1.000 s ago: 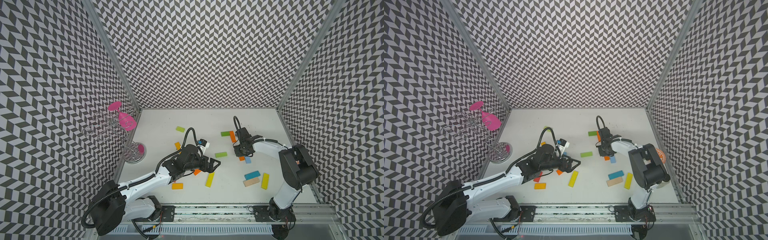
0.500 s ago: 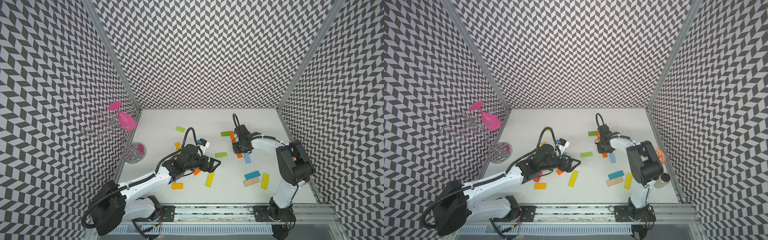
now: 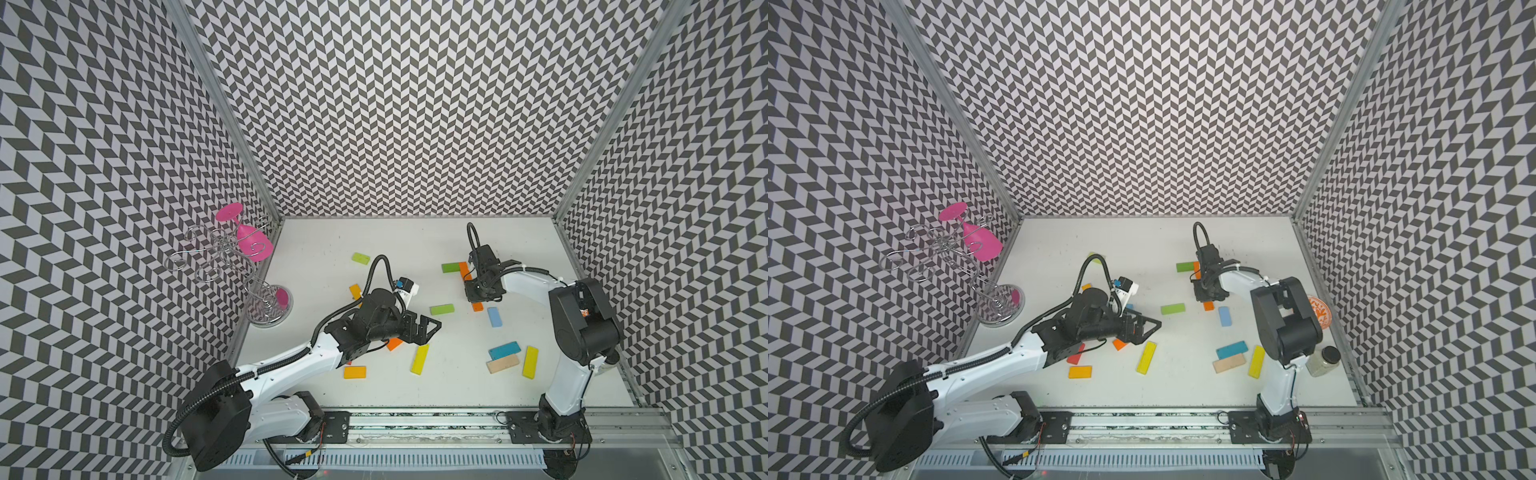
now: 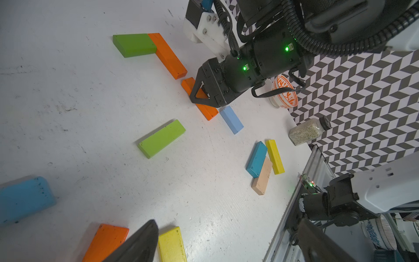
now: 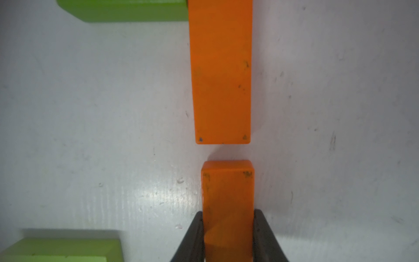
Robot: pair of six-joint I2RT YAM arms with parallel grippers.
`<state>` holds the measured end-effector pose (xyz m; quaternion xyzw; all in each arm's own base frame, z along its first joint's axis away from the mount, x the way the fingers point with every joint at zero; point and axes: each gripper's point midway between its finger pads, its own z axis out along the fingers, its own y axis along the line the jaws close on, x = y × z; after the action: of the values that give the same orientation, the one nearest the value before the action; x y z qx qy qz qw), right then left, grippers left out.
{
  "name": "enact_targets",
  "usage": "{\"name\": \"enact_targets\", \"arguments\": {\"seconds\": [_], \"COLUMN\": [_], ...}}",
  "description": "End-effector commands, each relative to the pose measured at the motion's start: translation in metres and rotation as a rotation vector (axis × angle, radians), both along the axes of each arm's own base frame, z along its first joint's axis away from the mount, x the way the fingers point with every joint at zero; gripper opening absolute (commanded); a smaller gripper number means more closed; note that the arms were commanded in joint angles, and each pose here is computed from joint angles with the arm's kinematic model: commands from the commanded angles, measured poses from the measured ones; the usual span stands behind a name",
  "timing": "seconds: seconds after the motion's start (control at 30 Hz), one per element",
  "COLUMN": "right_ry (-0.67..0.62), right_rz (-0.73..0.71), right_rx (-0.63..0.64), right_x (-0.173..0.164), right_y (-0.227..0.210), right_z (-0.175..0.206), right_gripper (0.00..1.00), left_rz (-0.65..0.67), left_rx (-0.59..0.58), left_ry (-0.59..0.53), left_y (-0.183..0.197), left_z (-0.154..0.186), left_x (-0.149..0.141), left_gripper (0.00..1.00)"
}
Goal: Assemble a giraffe with building blocks
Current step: Assemble the building block at the center of the board.
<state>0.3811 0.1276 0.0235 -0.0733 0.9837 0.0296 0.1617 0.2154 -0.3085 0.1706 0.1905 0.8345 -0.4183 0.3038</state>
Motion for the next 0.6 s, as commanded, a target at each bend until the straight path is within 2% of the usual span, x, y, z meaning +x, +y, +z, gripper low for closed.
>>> {"name": "enact_targets", "arguments": {"seconds": [0.0,0.57], "right_ry": [0.007,0.026], "right_rz": [-0.007,-0.002], "right_rx": [0.007,0.028], "right_x": [0.0055,0.005], "right_y": [0.0004,0.0061], "right_z": [-0.0065,-0.0133], "right_gripper": [0.29,0.33], "left_rz": [0.004,0.004], "left_rx": [-0.019,-0.012], "left_ry": [-0.034,-0.03], "left_y": [-0.0015,-0.0031], "left_z": [0.0129,0.0096], "left_x": [0.0021,0.0039], "left_gripper": [0.97,0.97]}}
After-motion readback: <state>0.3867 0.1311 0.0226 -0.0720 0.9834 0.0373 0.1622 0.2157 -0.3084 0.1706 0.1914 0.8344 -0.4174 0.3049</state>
